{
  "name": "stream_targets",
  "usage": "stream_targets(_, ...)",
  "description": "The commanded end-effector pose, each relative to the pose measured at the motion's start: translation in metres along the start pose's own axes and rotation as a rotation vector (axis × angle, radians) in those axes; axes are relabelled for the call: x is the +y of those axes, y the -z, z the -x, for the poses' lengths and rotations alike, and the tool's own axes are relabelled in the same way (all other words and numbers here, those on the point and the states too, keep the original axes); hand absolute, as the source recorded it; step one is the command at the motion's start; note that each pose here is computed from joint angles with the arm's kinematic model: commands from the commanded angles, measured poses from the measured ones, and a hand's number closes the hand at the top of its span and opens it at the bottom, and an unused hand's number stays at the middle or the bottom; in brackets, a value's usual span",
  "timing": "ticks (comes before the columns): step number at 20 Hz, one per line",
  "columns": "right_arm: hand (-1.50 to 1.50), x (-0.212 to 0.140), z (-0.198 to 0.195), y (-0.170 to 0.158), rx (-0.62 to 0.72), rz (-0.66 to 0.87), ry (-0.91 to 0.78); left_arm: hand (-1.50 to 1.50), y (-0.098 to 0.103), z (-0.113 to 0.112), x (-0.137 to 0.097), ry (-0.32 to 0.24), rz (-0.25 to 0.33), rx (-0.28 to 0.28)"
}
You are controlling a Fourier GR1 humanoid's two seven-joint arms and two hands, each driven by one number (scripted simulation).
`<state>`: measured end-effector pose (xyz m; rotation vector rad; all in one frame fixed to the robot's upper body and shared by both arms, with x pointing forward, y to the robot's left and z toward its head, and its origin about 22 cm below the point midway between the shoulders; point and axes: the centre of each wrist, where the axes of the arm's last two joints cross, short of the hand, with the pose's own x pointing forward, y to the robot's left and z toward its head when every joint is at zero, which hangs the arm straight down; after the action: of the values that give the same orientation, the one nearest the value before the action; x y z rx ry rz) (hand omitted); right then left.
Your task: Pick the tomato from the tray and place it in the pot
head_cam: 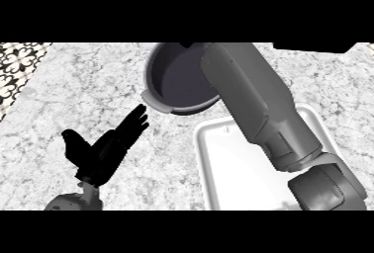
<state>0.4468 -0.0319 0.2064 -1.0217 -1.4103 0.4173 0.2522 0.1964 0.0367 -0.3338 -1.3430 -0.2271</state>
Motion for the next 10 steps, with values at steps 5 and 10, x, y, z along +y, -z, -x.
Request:
stream_targets(5, 1.50, 0.023, 0.035, 0.009, 0.100, -0.037, 0.100, 0.00, 0.002, 0.008, 0.000, 0.015, 0.021, -0.009)
stream_targets(10, -1.50, 0.019, 0.047, 0.015, 0.156, -0.010, 0.351, 0.00, 0.014, -0.007, -0.009, 0.029, 0.039, -0.019)
